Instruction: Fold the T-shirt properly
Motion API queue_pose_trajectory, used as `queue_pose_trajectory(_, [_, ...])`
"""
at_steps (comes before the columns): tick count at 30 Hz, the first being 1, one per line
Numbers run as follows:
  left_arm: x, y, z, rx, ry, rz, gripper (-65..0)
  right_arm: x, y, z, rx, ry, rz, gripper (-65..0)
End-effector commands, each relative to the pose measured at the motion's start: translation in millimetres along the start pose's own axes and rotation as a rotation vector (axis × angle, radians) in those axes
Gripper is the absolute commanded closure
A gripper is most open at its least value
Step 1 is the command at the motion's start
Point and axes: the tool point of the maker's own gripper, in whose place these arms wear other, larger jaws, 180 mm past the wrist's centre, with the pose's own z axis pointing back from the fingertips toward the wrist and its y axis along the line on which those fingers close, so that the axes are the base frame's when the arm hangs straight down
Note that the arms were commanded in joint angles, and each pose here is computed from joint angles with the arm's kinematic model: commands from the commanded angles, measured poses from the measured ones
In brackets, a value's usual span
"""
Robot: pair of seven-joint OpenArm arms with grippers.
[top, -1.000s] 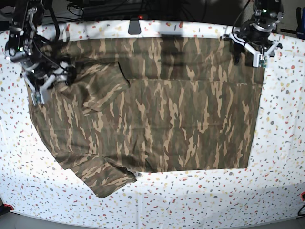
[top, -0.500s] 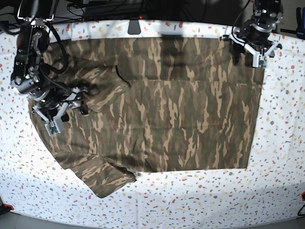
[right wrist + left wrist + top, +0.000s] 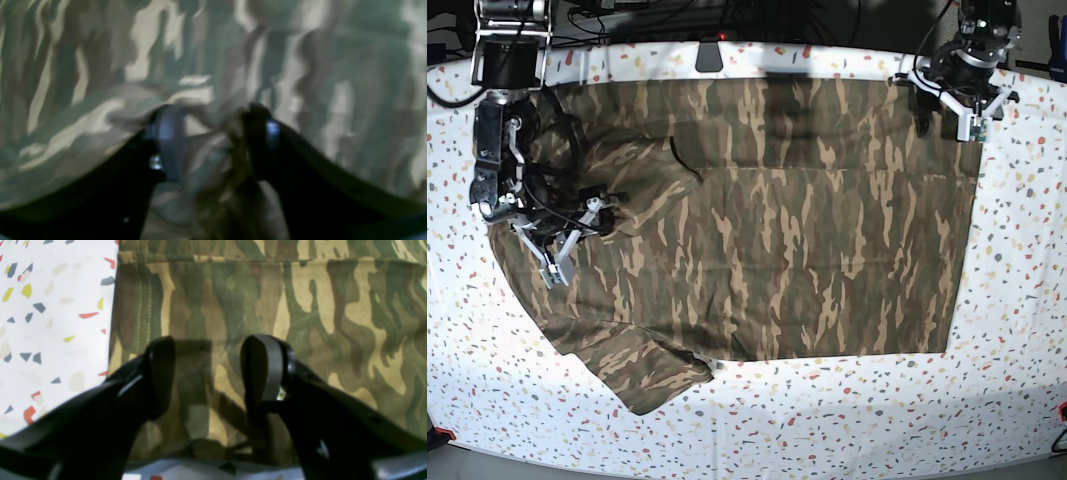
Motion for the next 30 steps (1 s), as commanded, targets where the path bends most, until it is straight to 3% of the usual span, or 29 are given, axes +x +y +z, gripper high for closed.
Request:
queue_pose_trajectory(1, [-22, 3, 3, 0.013, 0.096, -0.02, -34.1, 14, -5, 6, 0.001, -0.031, 0.015, -20.9])
queue_pose_trajectory(4, [-22, 3, 3, 0.013, 0.096, -0.02, -34.1, 15, -3, 7, 0.016, -0.032, 0.003, -13.5])
queue_pose_trajectory(7, [-22, 3, 3, 0.013, 0.096, -0.02, -34.1, 18, -3, 8, 0.017, -0.039, 0.004, 0.0])
queue_pose_trajectory(16, [-22, 3, 3, 0.013, 0.096, -0.02, -34.1, 60, -16, 31, -0.042, -0.152, 0.037, 0.0])
queue_pose_trajectory(22, [-22, 3, 3, 0.013, 0.095, -0.02, -34.1, 68, -54, 61, -0.134, -0.227, -0.047, 0.0])
queue_pose_trajectory(30, [-22, 2, 3, 0.012, 0.095, -0.018, -34.1, 71, -49, 62, -0.101, -0.257, -0.072, 0.0])
